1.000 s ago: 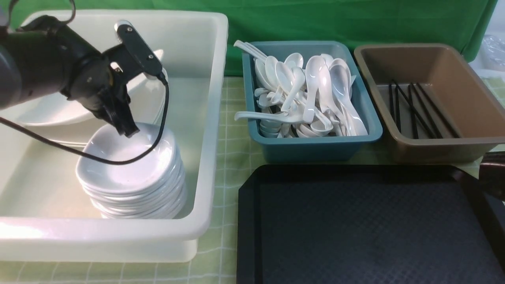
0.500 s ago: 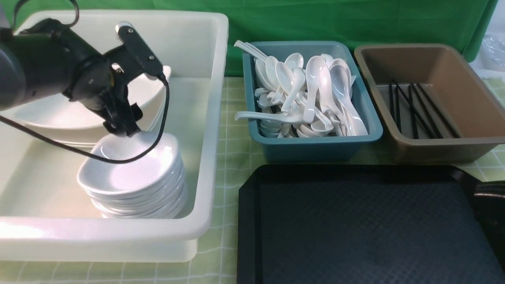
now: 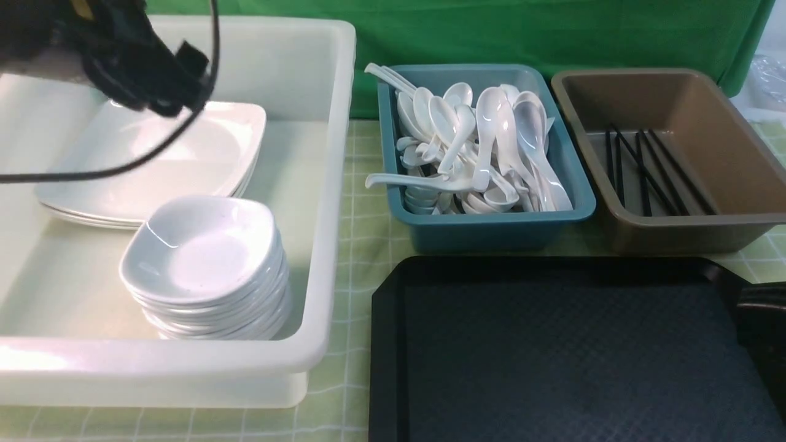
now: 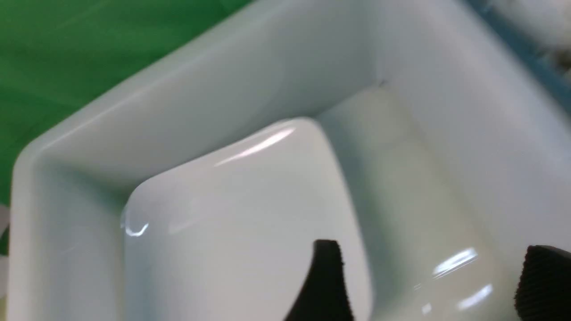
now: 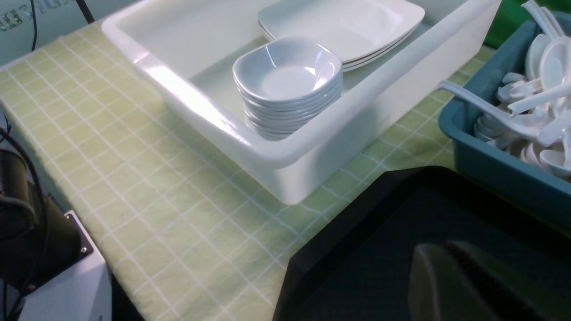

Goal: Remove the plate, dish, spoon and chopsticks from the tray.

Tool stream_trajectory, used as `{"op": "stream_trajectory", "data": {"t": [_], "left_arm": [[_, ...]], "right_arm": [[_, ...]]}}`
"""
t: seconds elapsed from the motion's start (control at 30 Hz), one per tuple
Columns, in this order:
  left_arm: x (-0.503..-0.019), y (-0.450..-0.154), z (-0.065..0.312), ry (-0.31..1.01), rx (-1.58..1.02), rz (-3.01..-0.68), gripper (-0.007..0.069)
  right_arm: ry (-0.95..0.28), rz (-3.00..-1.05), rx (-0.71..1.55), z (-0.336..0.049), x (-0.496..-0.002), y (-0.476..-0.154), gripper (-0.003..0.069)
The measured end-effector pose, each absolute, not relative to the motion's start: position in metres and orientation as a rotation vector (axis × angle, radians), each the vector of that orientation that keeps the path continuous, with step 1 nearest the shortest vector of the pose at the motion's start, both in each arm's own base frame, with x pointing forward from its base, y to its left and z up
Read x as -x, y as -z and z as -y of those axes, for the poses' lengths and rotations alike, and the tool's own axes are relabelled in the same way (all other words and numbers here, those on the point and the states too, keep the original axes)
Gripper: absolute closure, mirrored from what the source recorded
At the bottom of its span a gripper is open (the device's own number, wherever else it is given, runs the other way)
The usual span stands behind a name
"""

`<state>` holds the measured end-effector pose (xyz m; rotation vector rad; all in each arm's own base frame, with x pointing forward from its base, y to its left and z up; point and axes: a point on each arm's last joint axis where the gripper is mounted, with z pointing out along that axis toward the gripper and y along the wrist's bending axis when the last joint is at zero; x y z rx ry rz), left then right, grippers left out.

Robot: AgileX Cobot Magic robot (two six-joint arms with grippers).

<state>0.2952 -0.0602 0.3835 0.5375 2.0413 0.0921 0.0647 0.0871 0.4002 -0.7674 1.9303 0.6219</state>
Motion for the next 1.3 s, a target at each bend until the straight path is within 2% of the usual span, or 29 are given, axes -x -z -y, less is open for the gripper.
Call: {"op": "stream_trajectory", "data": {"t": [0.07, 0.1, 0.13, 0.17, 0.23, 0.3, 0.57, 0.77, 1.0, 1.1, 1.17, 1.2, 1.3], "left_arm": [[-0.265, -0.402, 0.061, 0.023, -0.500, -1.974, 0.0270], [-0.241, -0.407, 0.060, 0.082, -0.500, -1.924, 0.0378], [-0.224, -0.412, 0.059, 0.108, -0.499, -1.880, 0.0441], [-0.224, -0.409, 0.059, 0.115, -0.502, -1.884, 0.0471], [-0.185, -0.408, 0.055, 0.153, -0.516, -1.789, 0.0570], [-0.158, -0.399, 0.052, 0.173, -0.521, -1.724, 0.0605], [-0.105, -0.357, 0.039, 0.160, -0.469, -1.603, 0.0617], [-0.098, -0.329, 0.037, 0.109, -0.527, -1.651, 0.0617], [-0.099, -0.310, 0.035, 0.055, -0.582, -1.704, 0.0617], [-0.100, -0.303, 0.035, 0.055, -0.588, -1.722, 0.0617], [-0.100, -0.301, 0.035, 0.055, -0.591, -1.730, 0.0617], [-0.100, -0.300, 0.035, 0.052, -0.595, -1.732, 0.0617], [-0.100, -0.300, 0.035, 0.049, -0.597, -1.732, 0.0617]], "right_arm": [[-0.619, -1.930, 0.768, -0.087, -0.065, -0.400, 0.0603], [-0.618, -1.930, 0.768, -0.087, -0.065, -0.400, 0.0601], [-0.618, -1.930, 0.768, -0.087, -0.065, -0.400, 0.0599], [-0.618, -1.930, 0.768, -0.087, -0.065, -0.400, 0.0599], [-0.618, -1.930, 0.768, -0.087, -0.065, -0.400, 0.0592], [-0.617, -1.930, 0.768, -0.087, -0.065, -0.400, 0.0589], [-0.616, -1.930, 0.769, -0.087, -0.065, -0.400, 0.0577], [-0.616, -1.928, 0.768, -0.087, -0.065, -0.400, 0.0564], [-0.601, -1.937, 0.744, -0.086, -0.067, -0.400, 0.0551], [-0.518, -1.934, 0.675, -0.076, -0.074, -0.400, 0.0558], [-0.480, -1.946, 0.623, -0.068, -0.076, -0.395, 0.0595], [-0.443, -1.941, 0.626, -0.060, -0.074, -0.386, 0.0625], [-0.318, -1.900, 0.616, -0.046, -0.073, -0.357, 0.0642]]}}
